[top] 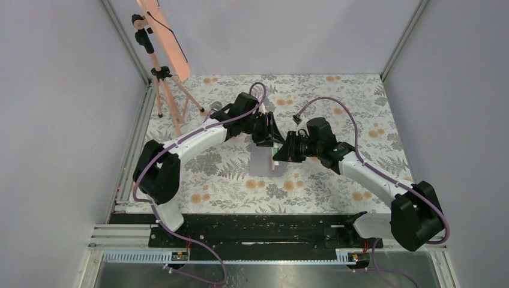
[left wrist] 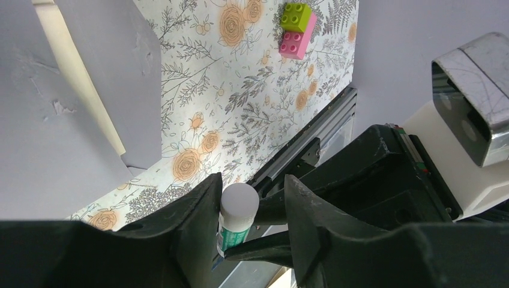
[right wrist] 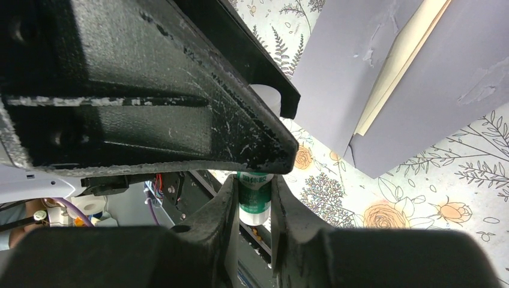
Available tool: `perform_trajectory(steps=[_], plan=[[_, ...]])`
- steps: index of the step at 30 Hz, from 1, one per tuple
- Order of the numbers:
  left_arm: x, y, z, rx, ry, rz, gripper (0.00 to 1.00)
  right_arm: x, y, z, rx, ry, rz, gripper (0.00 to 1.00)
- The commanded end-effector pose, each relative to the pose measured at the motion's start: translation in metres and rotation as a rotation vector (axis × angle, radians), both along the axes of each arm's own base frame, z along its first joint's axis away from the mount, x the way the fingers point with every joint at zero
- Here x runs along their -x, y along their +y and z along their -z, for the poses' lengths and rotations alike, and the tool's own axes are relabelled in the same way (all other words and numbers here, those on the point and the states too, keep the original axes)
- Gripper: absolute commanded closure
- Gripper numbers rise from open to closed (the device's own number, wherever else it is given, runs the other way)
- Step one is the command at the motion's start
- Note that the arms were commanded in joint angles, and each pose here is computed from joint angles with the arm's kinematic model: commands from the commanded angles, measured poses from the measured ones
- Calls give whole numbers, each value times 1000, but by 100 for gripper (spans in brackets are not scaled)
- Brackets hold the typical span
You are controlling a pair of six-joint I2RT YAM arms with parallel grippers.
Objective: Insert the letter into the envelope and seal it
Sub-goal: Pick up the solid glue from the center of the board, then open the solid glue cap from the solid glue.
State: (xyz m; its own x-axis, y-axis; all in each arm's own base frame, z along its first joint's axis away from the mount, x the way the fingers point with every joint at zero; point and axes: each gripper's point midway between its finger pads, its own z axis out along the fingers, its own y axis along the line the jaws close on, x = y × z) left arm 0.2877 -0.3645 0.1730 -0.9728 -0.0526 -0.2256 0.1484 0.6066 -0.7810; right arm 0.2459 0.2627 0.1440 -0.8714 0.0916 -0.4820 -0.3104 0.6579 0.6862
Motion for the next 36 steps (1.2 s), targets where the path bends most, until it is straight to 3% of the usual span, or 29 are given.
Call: perform_trajectory(steps=[1, 6, 9, 11, 15, 16, 26, 36], plan=[[1, -3, -7, 21, -26, 11, 58, -9, 5, -14, -21, -46, 9, 100], [2, -1, 2, -9, -6, 21, 52, -10, 5, -14, -22, -43, 12, 100], [4, 0, 3, -17, -9, 17, 56, -9, 5, -14, -22, -41, 11, 100], [5, 0, 4, -17, -8, 18, 64, -9, 5, -13, -22, -35, 12, 100], [7, -2, 5, -6, 8, 24, 97, -8, 5, -11, -22, -29, 11, 100], [7, -3, 5, -2, 13, 23, 100, -7, 5, -11, -21, -28, 10, 100], [-3, 6, -1, -41, -38, -10, 100, 1, 6, -15, -42, -20, -18, 100], [-57, 19, -12, -50, -78, -101, 100, 26, 9, -6, -89, 41, -84, 100]])
